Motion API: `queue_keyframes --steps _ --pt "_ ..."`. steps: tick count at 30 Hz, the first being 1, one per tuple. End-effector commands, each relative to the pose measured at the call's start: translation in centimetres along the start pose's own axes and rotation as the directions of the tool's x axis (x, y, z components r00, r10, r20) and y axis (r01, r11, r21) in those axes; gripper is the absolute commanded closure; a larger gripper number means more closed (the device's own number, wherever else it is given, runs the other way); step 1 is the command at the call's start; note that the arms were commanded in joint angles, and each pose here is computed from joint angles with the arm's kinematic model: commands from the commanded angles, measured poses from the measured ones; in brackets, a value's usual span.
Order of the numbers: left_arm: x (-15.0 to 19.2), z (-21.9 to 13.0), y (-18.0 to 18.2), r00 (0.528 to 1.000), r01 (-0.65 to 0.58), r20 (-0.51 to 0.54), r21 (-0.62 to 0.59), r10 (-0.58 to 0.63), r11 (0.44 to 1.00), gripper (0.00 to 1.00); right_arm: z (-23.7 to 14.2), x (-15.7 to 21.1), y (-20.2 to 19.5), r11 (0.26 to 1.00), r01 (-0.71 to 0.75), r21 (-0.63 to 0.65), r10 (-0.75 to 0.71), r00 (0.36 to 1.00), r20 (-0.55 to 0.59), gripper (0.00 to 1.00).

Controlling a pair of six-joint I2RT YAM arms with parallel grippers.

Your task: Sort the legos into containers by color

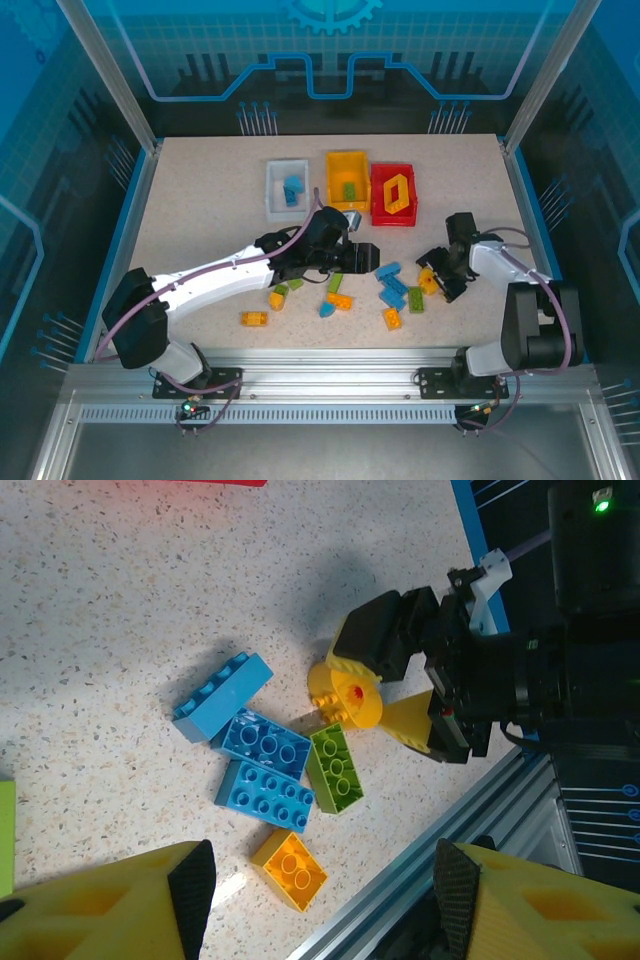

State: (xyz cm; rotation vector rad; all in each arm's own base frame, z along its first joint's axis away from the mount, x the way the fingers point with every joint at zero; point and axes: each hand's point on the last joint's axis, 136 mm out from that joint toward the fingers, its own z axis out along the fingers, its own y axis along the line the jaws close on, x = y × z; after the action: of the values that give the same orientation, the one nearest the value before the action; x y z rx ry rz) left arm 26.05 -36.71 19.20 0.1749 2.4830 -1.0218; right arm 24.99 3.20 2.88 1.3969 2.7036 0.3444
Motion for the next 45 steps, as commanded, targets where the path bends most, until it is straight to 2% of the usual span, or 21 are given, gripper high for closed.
queue_keyframes --steps 1,7,13,20,23,25,28,31,34,40,45 --pt "0.0 -0.7 -0.8 1.0 0.009 0.013 0.033 -0.009 0.999 0.37 0.0 0.8 -1.6 0.999 0.034 0.033 -0.033 0.999 -0.013 0.16" --pt "-0.1 -0.5 -1.0 1.0 0.01 0.011 0.034 -0.01 0.999 0.37 0.9 1.4 -0.9 1.0 -0.017 -0.006 0.017 0.999 -0.05 0.15" --pt "-0.1 -0.5 -1.0 1.0 0.01 0.01 0.034 -0.011 0.999 0.37 1.4 2.1 -1.2 0.99 -0.138 -0.002 0.137 0.987 -0.082 0.16" --pt "0.1 -0.5 -1.1 1.0 0.009 0.007 0.035 -0.01 0.999 0.37 1.3 1.7 -0.6 0.988 -0.156 -0.009 0.155 0.986 -0.067 0.3" --pt "-0.1 -0.7 -1.1 1.0 0.004 0.017 0.031 -0.005 1.0 0.38 0.4 1.5 -0.2 0.992 -0.126 -0.02 0.125 0.992 -0.031 0.37" --pt "-0.5 -1.1 -1.1 1.0 0.0 0.028 0.022 0.0 1.0 0.38 -0.7 1.2 0.4 0.997 -0.075 -0.029 0.076 0.997 0.017 0.38" --pt "-2.4 -2.3 -0.8 0.998 0.014 0.064 0.016 -0.015 1.0 0.38 -3.3 0.4 3.6 0.994 0.084 -0.077 -0.074 0.99 0.121 0.39" --pt "-5.4 -3.6 0.1 0.993 0.038 0.112 0.014 -0.039 0.999 0.38 -6.3 -0.1 8.1 0.961 0.26 -0.094 -0.234 0.945 0.228 0.39" --pt "-8.5 -4.5 0.7 0.987 0.039 0.156 0.016 -0.041 0.999 0.38 -8.0 -0.8 12.3 0.93 0.352 -0.11 -0.307 0.905 0.295 0.4" --pt "-14.1 -4.6 1.7 0.971 0.027 0.236 0.029 -0.034 0.999 0.38 -8.1 -3.1 20.5 0.907 0.382 -0.176 -0.313 0.893 0.323 0.41" --pt "-17.8 -3.9 0.4 0.955 -0.072 0.291 0.052 0.054 0.996 0.38 -6.3 -5.0 25.3 0.924 0.32 -0.209 -0.25 0.919 0.305 0.41"
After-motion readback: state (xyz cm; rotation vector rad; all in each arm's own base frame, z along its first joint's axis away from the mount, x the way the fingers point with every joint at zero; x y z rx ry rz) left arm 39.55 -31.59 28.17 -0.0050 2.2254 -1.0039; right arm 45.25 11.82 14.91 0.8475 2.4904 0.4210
